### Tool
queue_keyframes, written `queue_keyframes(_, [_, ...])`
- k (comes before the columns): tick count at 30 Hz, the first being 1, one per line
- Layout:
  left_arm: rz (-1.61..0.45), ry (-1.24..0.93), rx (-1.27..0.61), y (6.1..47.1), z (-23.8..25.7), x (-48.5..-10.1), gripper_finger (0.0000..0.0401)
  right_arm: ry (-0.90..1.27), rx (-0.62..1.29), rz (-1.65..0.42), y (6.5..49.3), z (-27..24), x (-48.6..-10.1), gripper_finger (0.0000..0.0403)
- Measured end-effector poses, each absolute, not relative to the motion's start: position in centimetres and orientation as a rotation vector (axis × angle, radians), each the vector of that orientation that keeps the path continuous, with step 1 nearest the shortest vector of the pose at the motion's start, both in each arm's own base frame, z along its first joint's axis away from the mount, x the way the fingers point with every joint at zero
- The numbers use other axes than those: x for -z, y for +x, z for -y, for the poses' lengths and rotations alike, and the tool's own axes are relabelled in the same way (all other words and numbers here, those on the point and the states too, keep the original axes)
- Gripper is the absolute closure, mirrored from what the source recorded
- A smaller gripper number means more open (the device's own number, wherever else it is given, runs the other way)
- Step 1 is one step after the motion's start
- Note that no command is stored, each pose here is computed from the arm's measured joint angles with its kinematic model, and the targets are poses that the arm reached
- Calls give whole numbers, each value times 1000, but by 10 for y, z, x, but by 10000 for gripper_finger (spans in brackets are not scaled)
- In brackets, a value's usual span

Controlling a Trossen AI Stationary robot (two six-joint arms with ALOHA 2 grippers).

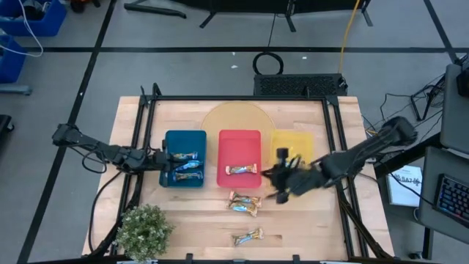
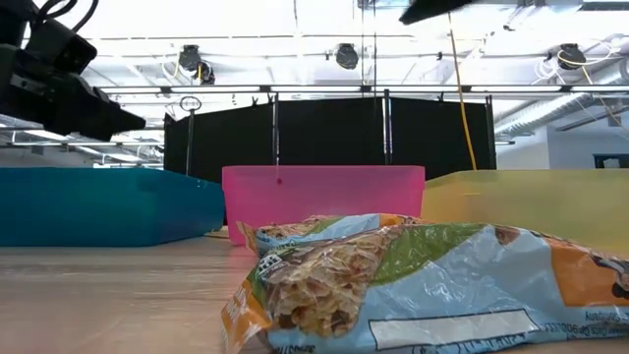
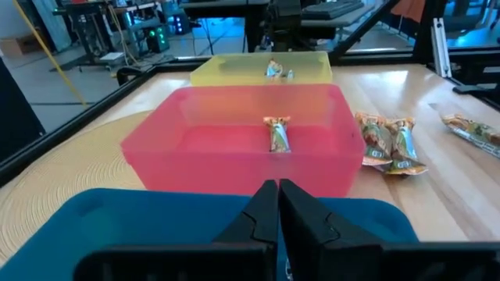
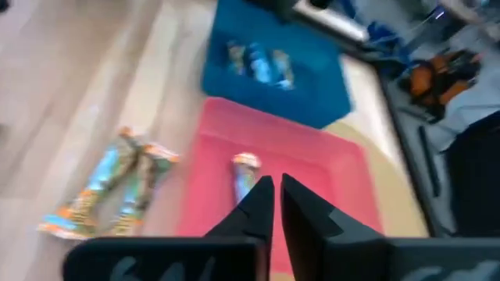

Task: Pick and place Granola Bars by type
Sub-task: Put the bottom yellow granola bar into pink bin

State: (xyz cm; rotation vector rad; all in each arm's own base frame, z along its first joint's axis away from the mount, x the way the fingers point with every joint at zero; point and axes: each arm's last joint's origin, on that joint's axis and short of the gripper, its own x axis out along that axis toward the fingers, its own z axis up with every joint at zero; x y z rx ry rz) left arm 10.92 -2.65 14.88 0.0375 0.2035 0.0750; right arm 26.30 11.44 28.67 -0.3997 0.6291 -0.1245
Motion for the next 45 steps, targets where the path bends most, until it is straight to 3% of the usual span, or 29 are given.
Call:
queue_keyframes(4, [-210, 29, -54, 109, 27, -148, 378, -387, -17, -748, 296, -153, -277, 338])
queue_keyframes(8, [-214, 29, -39, 109, 27, -148, 378, -362, -223, -837, 319, -194, -242, 271])
queue_keyframes(13, [-215, 29, -36, 109, 28, -148, 377, -340, -332, -864, 328, -223, -204, 202])
queue_keyframes(17, [-215, 37, -35, 109, 28, -148, 377, -321, -343, -881, 326, -238, -186, 175])
queue_keyframes(31, [-218, 50, -34, 109, 28, -148, 377, -305, -391, -916, 334, -252, -145, 191])
queue_keyframes(40, [-260, 63, -36, 111, 28, -144, 377, -181, -417, -973, 341, -240, -121, 196])
queue_keyframes(45, [-279, 70, -39, 112, 28, -142, 377, -172, -429, -970, 345, -231, -121, 247])
